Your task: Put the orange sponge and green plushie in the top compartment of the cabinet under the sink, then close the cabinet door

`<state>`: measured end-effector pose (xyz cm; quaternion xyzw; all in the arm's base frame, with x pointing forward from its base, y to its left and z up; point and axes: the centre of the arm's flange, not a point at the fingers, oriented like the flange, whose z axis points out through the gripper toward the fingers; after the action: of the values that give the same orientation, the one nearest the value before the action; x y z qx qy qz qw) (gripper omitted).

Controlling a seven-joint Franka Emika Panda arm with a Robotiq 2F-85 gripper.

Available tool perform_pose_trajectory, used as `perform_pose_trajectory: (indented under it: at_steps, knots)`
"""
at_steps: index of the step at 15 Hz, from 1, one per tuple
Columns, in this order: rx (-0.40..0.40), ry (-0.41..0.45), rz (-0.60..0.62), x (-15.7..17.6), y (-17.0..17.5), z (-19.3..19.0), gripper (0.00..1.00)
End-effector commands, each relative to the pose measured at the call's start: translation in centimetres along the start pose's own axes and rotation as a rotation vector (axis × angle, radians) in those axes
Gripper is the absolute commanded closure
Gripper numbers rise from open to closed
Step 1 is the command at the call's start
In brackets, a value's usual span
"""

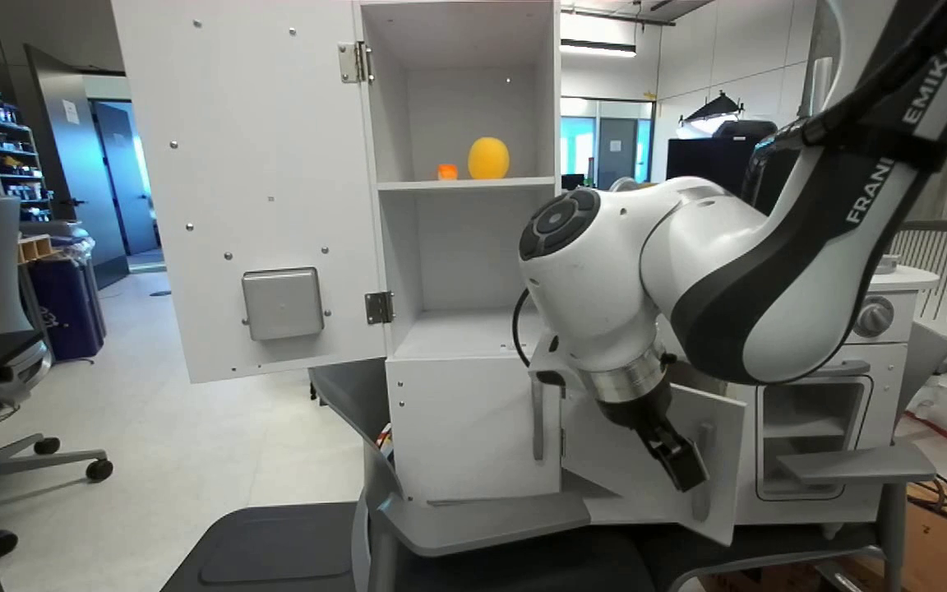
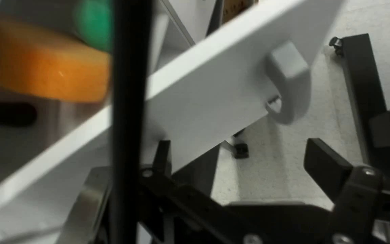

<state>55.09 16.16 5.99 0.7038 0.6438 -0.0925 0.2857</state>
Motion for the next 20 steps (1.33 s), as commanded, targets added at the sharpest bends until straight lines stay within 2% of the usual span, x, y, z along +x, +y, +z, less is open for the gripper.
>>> perform_pose_trajectory:
  at_steps: [1,3,6,11,12,14,20]
  knots:
    - [-0.083,-0.135,0.126,-4.1,4.4,2.9,0.00]
    - [-0.124,-0.206,0.182,-6.0,5.5,3.9,0.00]
    - [-0.133,-0.270,0.225,-7.4,4.6,4.1,0.00]
    - [-0.140,-0.317,0.269,-8.3,3.6,5.2,0.00]
    - [-0.133,-0.308,0.276,-8.5,4.1,3.5,0.00]
    - [-0.107,-0.233,0.268,-10.6,3.9,0.5,0.00]
    - [-0.056,0.007,0.247,-15.8,0.2,-8.6,0.00]
